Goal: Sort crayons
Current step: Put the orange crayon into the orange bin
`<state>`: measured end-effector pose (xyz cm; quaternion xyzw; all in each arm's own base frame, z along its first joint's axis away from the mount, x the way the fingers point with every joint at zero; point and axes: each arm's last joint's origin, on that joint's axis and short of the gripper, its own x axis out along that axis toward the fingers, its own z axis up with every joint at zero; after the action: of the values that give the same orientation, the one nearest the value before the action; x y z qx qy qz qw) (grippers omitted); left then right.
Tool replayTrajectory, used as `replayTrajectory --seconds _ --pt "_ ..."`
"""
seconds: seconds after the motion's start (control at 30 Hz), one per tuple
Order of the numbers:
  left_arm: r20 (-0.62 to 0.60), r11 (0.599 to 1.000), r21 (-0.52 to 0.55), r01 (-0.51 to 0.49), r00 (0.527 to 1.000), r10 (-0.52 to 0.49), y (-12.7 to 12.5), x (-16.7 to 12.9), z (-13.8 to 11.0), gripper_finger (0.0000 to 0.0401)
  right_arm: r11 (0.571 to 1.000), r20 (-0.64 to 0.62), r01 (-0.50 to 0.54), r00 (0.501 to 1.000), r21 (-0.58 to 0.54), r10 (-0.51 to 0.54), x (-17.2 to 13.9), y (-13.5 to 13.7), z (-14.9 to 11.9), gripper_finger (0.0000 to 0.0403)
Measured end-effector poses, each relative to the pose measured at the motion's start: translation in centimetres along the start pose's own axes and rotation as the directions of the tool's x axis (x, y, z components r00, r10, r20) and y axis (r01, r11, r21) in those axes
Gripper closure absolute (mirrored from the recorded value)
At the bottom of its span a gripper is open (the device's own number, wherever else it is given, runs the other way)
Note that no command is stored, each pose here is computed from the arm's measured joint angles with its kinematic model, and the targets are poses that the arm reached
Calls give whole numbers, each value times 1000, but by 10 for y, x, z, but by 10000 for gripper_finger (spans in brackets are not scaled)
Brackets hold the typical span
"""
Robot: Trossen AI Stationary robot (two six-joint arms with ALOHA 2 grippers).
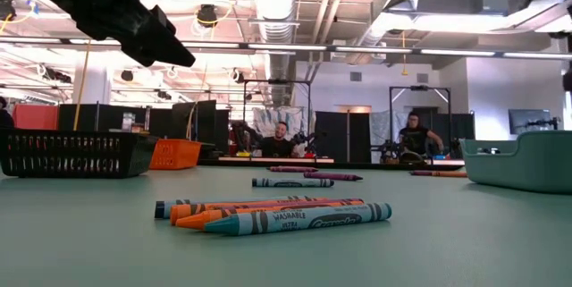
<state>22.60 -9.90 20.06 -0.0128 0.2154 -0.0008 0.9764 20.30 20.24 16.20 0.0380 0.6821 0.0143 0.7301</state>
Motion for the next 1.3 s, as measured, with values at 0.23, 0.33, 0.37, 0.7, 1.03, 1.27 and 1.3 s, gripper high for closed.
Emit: replayTrajectory --seconds 0.23,0.33,0.37,0.7,1.03,1.27,1.3 --pt "0 1000 2 0 1000 0 0 0 0 268 1000 8 -15 1000 23 15 14 -7 -7 333" --pt "1 1000 7 -1 1000 1 0 0 0 268 1000 6 -10 1000 22 10 15 -9 -9 333" --pt "1 1000 7 -1 1000 1 0 0 0 268 1000 3 -5 1000 21 5 15 -9 -9 333" --pt "5 1000 6 -8 1000 8 0 0 0 268 1000 15 15 1000 21 -15 16 -12 -7 333" --pt "5 1000 7 -9 1000 9 0 0 0 268 1000 22 11 1000 20 -12 16 -11 -7 333" --pt "6 1000 7 -18 1000 18 1 0 0 268 999 27 11 1000 -52 -10 13 -9 -3 333" --pt "6 1000 7 -18 1000 18 1 0 0 268 998 36 11 999 -58 -9 12 -9 -1 333"
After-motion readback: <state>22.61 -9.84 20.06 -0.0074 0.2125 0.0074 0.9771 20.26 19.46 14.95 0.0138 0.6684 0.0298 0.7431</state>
